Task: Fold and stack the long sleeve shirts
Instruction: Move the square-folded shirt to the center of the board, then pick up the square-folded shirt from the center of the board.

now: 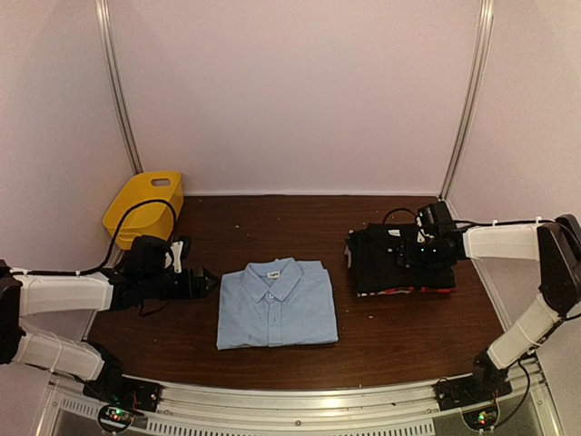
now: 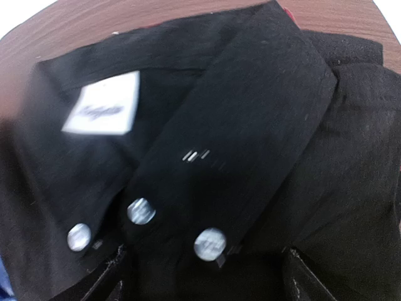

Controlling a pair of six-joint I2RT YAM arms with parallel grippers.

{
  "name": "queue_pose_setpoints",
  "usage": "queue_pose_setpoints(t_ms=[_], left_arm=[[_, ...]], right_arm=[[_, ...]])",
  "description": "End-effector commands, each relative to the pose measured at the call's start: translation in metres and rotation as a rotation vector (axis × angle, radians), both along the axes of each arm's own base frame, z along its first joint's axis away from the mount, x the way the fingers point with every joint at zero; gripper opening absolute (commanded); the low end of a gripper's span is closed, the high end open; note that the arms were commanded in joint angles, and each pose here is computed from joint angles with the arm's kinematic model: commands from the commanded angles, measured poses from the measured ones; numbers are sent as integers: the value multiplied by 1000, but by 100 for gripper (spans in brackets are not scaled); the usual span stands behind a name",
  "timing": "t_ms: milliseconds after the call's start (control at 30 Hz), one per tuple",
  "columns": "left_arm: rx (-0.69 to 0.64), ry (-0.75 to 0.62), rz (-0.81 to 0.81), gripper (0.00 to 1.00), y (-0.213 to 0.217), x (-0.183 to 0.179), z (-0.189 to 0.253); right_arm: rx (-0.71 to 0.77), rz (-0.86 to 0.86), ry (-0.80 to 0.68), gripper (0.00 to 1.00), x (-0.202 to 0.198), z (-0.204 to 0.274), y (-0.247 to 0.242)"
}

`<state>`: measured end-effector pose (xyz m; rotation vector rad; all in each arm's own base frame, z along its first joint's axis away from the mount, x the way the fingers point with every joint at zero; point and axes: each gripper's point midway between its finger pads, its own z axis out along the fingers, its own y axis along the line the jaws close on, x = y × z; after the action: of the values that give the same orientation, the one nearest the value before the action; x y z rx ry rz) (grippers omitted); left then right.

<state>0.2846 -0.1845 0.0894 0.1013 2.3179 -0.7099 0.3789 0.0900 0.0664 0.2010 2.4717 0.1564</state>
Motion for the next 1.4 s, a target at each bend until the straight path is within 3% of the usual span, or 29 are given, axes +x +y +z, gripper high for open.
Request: queue_pose_setpoints(t_ms=[0,133,267,567,767,1167,1367], left_arm=[[-33,-8,-2,88,-2,-2,-1],[-45,12,-10,95,-5,-3,-7],[-74,25,-55,98,-16,-3,-8],[-164,108,-188,97,-41,-16,-20],[-186,148,-203,92,-43,-25,-30],[-149,222,-162,86,-32,-35,-58],[-202,247,-179,68,-37,-44,-64]], right_arm=[[27,35,10,84,-24,22,20],[30,57,-72,84,-35,59,38],[128,177,-115,84,-56,78,85],[292,428,-40,83,-100,52,191],[361,498,45,80,-113,12,229],[437,520,138,75,-124,-35,247],[527,526,151,64,-131,-42,256]])
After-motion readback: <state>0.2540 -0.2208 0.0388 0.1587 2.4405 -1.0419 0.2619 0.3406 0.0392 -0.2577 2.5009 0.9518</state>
